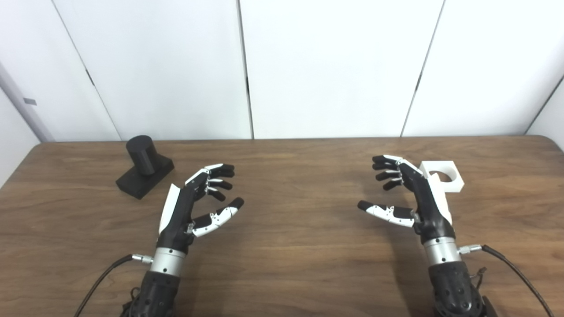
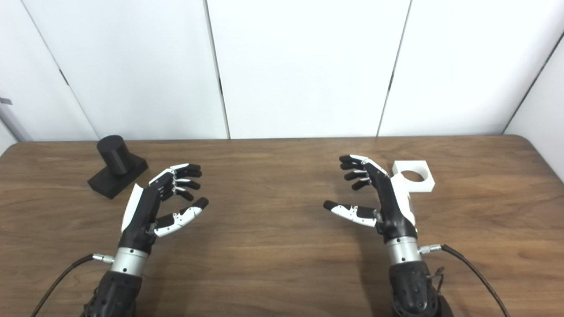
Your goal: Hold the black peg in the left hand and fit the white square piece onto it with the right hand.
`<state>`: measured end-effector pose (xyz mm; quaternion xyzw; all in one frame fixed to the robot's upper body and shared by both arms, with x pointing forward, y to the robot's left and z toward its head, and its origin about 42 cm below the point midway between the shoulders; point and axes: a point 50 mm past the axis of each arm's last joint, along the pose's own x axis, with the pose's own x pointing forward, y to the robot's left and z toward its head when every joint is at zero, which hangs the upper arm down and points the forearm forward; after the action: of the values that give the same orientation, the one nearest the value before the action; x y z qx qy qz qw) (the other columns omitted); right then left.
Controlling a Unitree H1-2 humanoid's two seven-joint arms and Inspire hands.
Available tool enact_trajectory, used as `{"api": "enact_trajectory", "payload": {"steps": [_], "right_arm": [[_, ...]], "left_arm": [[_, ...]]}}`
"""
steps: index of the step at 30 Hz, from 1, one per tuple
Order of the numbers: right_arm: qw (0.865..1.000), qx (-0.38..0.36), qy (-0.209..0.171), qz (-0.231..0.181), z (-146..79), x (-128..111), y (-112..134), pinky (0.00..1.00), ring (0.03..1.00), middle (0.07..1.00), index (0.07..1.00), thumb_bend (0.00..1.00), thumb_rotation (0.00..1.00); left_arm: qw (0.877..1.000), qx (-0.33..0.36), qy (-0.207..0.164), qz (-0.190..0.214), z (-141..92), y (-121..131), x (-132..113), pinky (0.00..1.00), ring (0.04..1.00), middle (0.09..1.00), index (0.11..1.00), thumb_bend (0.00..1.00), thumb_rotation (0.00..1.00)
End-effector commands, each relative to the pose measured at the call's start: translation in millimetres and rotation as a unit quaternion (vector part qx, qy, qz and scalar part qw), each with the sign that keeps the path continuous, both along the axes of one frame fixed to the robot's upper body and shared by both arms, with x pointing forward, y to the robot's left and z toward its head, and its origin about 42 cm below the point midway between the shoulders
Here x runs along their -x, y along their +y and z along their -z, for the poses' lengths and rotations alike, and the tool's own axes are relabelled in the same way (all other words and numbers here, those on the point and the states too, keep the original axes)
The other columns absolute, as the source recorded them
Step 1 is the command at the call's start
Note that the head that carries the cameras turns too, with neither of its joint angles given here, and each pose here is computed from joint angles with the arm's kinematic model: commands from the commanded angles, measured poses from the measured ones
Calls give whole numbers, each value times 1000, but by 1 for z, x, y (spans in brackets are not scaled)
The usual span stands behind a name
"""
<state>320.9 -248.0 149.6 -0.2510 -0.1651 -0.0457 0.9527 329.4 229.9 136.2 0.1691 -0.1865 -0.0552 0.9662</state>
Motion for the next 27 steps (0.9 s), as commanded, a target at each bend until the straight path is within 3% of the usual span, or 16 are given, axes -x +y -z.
{"api": "enact_trajectory", "payload": {"steps": [1, 19, 27], "right_arm": [[999, -2, -48, -12, -20, -6, 4, 518, 628, 694, 715, 603, 112], [999, 1, -47, -13, -20, -7, 3, 524, 628, 694, 717, 603, 135], [999, 10, -52, -11, -18, -6, -12, 523, 620, 691, 713, 602, 97]], "left_arm": [[999, 7, -38, 6, -15, -1, -7, 513, 636, 721, 723, 623, 125], [999, 3, -39, 12, -13, -2, -8, 512, 647, 732, 727, 640, 90], [999, 7, -35, 15, -10, -20, -8, 484, 633, 730, 726, 646, 97]]}}
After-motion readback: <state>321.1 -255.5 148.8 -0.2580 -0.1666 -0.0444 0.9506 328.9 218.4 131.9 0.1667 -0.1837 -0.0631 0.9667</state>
